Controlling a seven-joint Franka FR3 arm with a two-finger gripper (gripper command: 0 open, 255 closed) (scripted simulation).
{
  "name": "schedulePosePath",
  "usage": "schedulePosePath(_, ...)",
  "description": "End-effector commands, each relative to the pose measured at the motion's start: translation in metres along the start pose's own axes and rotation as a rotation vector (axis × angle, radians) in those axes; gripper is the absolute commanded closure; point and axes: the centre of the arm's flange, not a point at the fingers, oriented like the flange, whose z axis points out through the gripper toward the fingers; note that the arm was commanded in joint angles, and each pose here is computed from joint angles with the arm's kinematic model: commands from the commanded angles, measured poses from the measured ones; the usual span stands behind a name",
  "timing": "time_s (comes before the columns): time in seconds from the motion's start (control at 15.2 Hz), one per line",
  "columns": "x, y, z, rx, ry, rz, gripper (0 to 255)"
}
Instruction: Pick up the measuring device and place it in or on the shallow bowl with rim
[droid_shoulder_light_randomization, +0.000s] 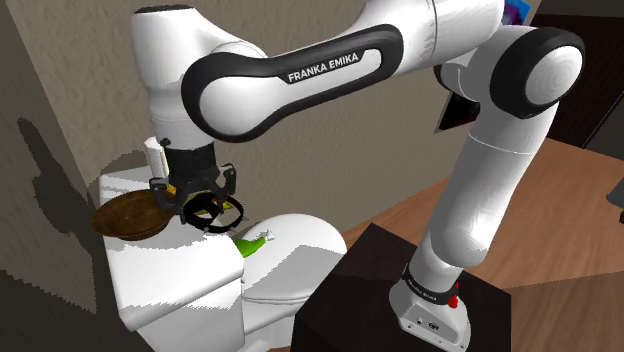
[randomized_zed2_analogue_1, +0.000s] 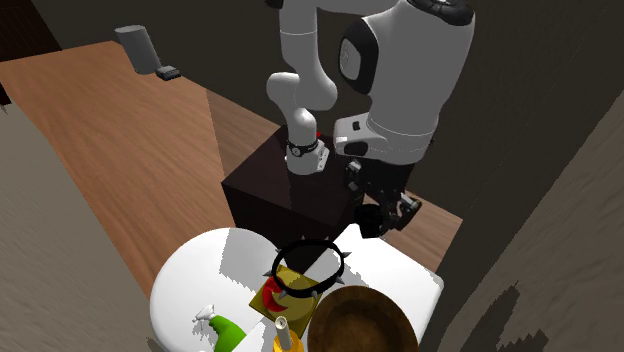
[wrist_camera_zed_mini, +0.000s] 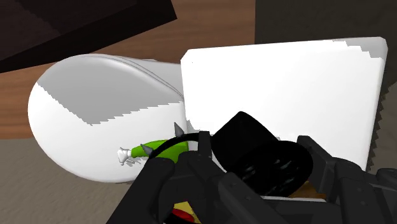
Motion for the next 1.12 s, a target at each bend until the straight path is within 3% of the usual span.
schedulePosePath(0.0,-0.001,0.001,-0.011,0.0,0.0,0.0,255)
schedulePosePath(0.33,0.001,0.001,-0.036,0.0,0.0,0.0,255)
schedulePosePath(1.06,0.115,-0.088,-0.04,0.0,0.0,0.0,255)
